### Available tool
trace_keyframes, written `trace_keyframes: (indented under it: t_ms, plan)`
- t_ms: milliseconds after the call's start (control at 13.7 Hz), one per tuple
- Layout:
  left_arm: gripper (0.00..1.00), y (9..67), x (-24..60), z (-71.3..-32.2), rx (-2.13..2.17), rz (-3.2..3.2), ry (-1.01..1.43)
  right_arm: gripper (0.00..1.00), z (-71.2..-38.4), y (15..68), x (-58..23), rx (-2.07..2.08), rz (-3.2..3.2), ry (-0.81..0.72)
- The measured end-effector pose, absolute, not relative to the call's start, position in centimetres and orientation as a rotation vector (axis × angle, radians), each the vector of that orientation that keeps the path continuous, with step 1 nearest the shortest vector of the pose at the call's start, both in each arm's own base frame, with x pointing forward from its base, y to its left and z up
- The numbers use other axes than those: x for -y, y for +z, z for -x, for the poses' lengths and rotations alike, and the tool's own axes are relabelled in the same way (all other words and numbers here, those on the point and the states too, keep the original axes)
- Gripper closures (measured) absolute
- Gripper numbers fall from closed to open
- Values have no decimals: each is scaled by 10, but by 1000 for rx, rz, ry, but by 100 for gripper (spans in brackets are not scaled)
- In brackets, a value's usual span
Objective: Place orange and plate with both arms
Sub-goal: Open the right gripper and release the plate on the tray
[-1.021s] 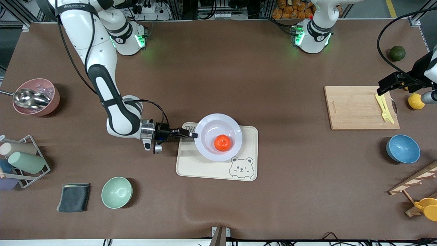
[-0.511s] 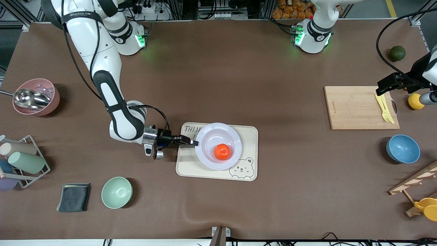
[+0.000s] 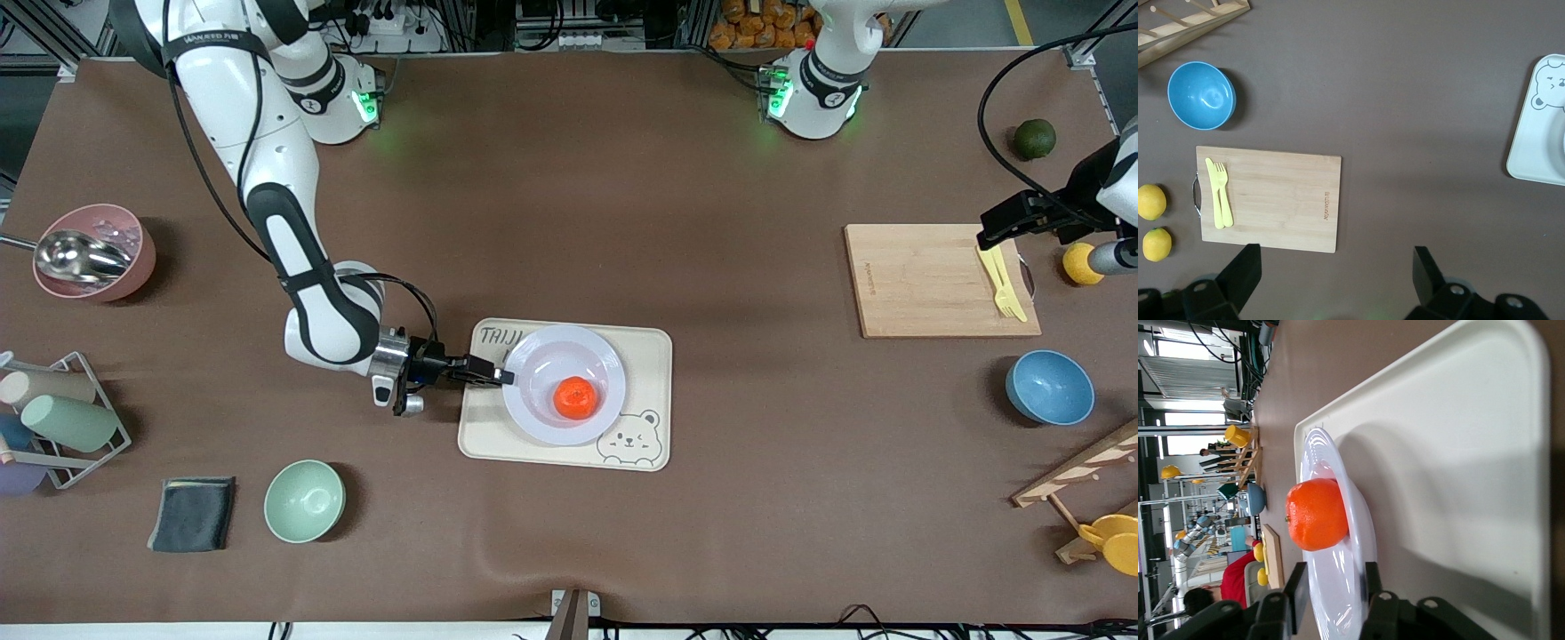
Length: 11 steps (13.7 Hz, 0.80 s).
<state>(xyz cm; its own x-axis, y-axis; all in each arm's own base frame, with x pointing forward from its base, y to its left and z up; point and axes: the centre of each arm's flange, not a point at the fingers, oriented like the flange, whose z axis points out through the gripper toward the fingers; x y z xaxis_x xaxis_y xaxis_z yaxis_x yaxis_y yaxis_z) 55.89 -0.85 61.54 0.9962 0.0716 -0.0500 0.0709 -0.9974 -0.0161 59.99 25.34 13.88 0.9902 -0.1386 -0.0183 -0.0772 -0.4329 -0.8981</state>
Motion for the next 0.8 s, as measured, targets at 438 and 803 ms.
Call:
trace_keyframes:
  t_ms: [438,803]
  plan:
    - [0,615,9,-559,111,3124,79,45,-598,134,-249,-151,2107,28]
    - [0,615,9,-559,110,3124,79,48,-608,148,-241,-205,2221,158]
